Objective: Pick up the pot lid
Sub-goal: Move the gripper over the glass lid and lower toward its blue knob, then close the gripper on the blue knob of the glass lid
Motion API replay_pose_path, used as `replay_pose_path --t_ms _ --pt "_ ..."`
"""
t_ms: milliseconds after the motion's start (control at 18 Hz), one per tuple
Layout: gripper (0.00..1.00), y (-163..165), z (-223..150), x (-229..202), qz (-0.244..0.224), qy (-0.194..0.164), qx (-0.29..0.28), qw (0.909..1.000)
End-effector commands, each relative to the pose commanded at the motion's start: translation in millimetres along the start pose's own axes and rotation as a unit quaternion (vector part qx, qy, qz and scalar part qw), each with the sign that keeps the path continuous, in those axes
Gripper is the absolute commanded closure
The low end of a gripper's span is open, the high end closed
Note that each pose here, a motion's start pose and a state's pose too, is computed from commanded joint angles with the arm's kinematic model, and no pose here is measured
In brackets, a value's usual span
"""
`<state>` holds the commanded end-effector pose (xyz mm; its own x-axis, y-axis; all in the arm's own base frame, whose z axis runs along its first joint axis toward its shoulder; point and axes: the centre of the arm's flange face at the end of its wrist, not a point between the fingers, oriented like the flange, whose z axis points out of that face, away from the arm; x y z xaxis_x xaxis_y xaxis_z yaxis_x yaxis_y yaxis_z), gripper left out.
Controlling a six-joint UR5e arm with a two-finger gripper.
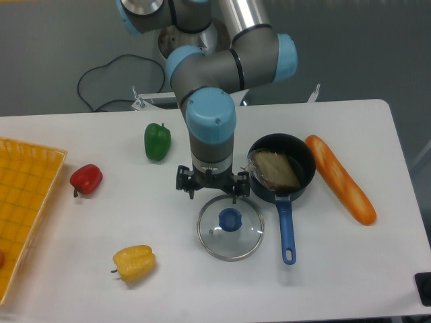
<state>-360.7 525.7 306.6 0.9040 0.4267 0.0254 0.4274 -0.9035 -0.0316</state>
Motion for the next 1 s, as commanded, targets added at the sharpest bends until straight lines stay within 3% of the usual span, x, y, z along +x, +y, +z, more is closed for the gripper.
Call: replay_pose_path --t_ms 1000 --pt "0.0 -15 67 -27 -0.026 0.019 -0.032 0.999"
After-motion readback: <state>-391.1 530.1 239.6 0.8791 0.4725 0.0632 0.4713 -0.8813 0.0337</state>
